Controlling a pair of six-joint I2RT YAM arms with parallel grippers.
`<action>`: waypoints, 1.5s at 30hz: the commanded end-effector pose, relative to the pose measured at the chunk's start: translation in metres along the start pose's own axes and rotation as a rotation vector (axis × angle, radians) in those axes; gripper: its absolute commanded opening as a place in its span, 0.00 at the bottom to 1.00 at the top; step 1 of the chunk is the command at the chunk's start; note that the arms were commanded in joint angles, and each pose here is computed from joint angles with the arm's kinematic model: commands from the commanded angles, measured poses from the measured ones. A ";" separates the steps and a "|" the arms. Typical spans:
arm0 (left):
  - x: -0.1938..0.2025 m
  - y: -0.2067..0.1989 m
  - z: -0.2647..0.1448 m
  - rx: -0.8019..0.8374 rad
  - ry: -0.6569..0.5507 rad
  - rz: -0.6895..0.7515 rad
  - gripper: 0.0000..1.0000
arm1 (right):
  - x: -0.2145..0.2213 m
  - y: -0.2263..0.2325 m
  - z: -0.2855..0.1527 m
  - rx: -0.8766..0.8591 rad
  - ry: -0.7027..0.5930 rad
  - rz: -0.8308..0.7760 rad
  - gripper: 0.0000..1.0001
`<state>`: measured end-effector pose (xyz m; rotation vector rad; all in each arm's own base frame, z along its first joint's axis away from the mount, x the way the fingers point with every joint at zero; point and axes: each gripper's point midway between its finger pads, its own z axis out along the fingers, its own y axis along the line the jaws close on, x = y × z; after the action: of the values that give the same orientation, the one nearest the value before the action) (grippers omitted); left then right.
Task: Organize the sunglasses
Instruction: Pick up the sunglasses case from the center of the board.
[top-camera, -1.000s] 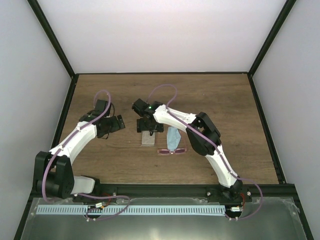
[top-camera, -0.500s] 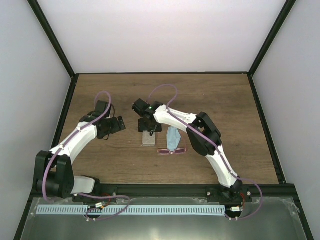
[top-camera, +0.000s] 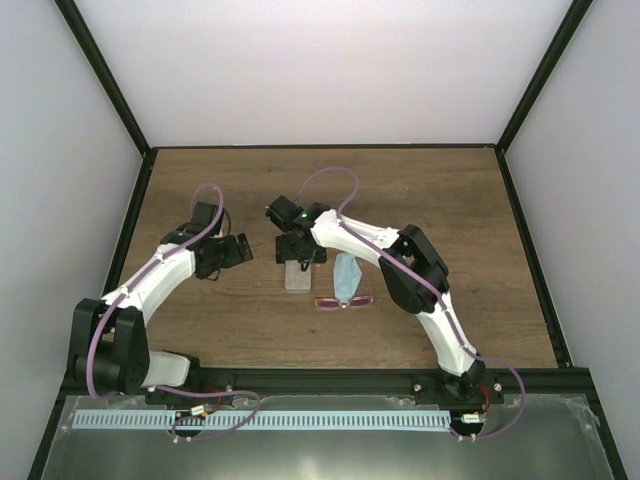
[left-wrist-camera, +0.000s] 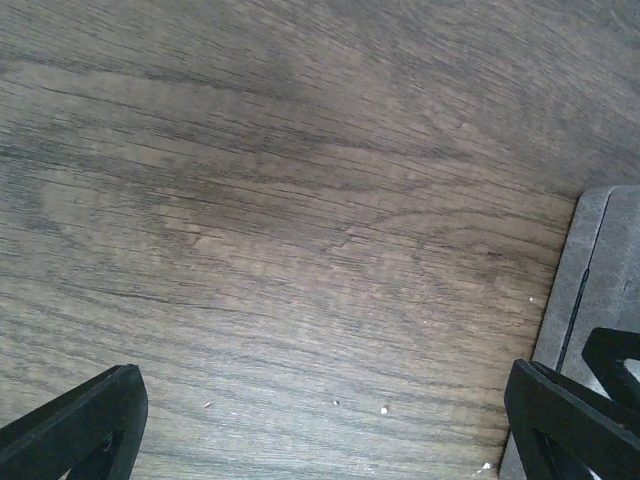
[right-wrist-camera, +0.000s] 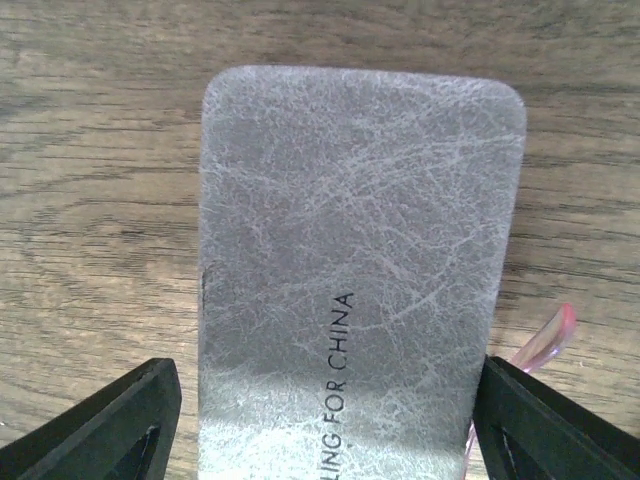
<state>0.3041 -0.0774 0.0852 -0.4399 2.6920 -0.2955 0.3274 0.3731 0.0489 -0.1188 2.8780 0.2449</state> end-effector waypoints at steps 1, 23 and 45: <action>0.002 0.001 0.004 0.010 0.007 -0.007 1.00 | -0.009 0.006 -0.021 -0.037 -0.043 0.009 0.81; 0.003 0.002 0.008 -0.004 0.021 0.027 1.00 | 0.001 0.004 0.001 -0.015 0.008 0.005 0.74; 0.006 0.004 0.012 -0.012 0.032 0.049 1.00 | 0.000 0.003 0.008 0.007 0.022 -0.003 0.71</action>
<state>0.3026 -0.0782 0.0753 -0.3910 2.7270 -0.2824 0.3242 0.3754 0.0350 -0.1311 2.9146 0.2417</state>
